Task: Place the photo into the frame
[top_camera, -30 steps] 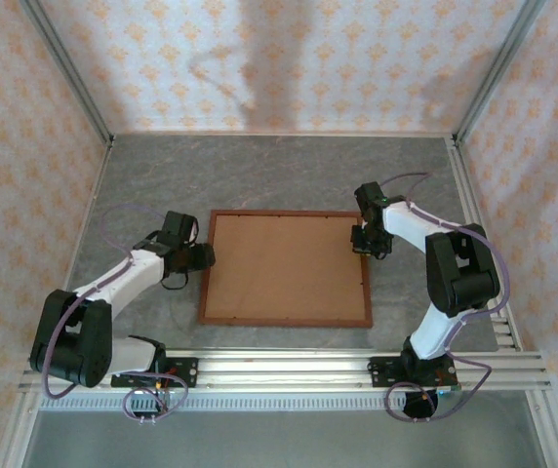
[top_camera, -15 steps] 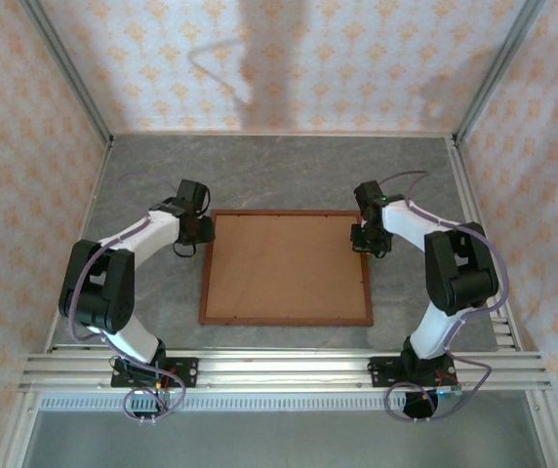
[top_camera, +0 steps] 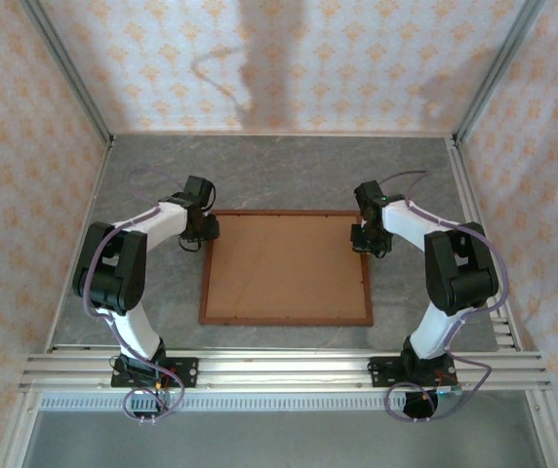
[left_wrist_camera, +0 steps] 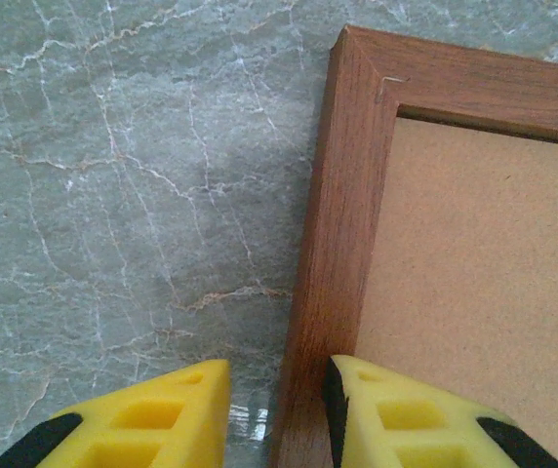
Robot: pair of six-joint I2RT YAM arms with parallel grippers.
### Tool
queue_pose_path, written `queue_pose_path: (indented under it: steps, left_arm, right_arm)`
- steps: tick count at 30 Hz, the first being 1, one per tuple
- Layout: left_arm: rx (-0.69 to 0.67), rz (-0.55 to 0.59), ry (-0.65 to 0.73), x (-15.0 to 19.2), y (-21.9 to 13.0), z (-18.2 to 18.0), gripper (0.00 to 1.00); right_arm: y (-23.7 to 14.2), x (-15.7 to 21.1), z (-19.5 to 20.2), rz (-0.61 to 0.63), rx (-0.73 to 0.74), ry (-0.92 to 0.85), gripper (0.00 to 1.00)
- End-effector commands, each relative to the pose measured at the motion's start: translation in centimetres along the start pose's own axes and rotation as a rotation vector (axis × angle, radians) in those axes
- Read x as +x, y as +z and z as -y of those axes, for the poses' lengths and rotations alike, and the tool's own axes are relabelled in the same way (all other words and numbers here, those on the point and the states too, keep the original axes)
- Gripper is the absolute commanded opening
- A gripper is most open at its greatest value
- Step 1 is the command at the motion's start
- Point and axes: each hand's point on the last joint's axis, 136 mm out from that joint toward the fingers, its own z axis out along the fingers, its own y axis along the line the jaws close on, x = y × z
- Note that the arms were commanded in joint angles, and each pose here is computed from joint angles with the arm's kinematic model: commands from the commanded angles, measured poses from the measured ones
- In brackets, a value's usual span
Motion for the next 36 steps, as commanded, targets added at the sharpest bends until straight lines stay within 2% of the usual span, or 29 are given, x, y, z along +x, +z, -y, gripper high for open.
queue_pose_path:
  steps: [1,19,24,30,36]
  left_arm:
    - [0.003,-0.044,0.025,1.4,0.9,0.1,0.34]
    - [0.007,-0.129,0.073,5.9,2.8,2.3,0.36]
    - [-0.004,-0.079,0.079,4.4,1.3,2.3,0.39]
    - [-0.049,0.023,0.064,1.5,-1.6,0.8,0.55]
    - [-0.058,0.068,0.033,-0.3,-2.8,-0.5,0.53]
  right_arm:
    - [0.5,-0.7,0.5,0.021,0.035,-0.006,0.16]
    - [0.5,-0.7,0.5,0.018,0.037,-0.006,0.16]
    - [0.5,-0.7,0.6,0.018,0.039,-0.007,0.16]
    - [0.6,-0.7,0.6,0.015,0.040,-0.007,0.16]
    - [0.7,-0.7,0.5,0.010,0.038,-0.008,0.16]
